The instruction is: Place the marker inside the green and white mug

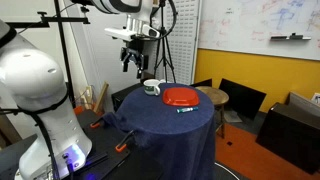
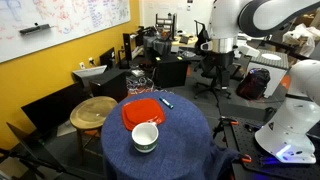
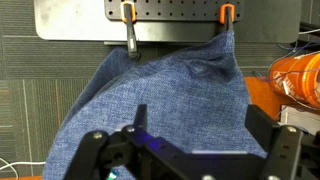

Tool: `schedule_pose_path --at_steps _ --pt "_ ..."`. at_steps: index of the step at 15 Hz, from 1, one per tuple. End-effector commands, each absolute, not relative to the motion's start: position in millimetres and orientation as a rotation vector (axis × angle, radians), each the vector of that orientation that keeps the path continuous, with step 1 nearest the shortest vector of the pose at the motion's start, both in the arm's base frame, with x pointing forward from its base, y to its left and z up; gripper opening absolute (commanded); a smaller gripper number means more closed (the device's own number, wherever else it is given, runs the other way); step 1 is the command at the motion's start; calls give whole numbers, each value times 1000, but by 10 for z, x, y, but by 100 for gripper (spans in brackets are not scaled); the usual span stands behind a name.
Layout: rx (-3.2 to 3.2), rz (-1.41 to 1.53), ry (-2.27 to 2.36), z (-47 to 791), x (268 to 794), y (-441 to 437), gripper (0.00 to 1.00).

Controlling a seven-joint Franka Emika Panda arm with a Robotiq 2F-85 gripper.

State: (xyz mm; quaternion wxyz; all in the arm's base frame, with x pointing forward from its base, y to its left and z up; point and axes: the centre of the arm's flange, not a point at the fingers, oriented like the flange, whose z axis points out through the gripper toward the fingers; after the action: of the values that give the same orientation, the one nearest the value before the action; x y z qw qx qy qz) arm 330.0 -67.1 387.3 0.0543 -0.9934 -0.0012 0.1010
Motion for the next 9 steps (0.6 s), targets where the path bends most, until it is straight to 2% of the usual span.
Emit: schedule_pose_path --at_steps 1,9 --pt "-3017 307 -4 3873 3300 -671 100" --pt "-3035 268 24 3858 3338 -654 100"
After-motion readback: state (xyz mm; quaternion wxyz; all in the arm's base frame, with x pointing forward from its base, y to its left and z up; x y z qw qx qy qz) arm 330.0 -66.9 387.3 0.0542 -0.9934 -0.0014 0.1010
